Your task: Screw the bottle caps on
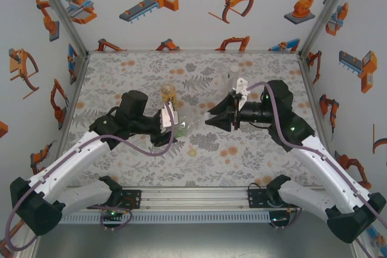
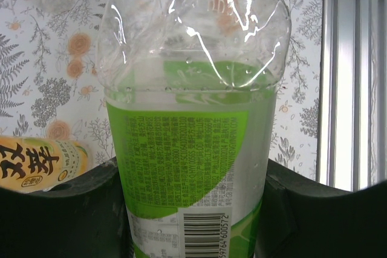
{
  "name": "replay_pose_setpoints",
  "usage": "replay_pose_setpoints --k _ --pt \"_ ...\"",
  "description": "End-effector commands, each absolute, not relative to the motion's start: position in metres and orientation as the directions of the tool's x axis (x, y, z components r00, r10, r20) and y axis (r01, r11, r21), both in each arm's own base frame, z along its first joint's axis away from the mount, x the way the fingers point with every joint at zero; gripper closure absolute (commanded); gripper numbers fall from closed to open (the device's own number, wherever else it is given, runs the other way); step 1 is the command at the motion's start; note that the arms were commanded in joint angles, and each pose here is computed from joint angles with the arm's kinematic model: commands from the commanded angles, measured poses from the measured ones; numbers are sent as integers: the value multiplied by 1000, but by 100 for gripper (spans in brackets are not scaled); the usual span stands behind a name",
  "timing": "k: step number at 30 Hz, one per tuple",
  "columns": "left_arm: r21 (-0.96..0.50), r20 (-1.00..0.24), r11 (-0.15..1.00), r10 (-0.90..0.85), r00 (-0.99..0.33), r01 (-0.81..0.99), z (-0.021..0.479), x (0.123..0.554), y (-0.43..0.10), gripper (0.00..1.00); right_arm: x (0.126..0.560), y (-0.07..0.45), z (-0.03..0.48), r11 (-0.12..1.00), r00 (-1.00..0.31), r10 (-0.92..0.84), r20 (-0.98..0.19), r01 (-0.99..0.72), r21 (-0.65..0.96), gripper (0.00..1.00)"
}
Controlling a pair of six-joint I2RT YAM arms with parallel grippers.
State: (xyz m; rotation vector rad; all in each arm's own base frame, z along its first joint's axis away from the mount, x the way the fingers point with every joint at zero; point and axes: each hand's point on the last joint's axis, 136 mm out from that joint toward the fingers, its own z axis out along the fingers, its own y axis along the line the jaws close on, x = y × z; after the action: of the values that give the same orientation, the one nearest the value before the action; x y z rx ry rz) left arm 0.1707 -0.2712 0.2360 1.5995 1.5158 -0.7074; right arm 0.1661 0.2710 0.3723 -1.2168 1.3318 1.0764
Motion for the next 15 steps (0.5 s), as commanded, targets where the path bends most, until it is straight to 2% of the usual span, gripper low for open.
replay_pose_setpoints --k 1,7,15 --pt "221 -827 -4 529 189 975 245 164 -272 100 146 271 372 -34 203 -94 -975 -979 -201 86" --pt "222 -821 -36 532 207 974 243 158 -273 100 139 274 360 -119 321 -106 -941 -944 -309 86" --pt "225 -825 -50 522 217 973 245 154 -273 100 140 279 350 -153 350 -122 -929 -931 -331 87"
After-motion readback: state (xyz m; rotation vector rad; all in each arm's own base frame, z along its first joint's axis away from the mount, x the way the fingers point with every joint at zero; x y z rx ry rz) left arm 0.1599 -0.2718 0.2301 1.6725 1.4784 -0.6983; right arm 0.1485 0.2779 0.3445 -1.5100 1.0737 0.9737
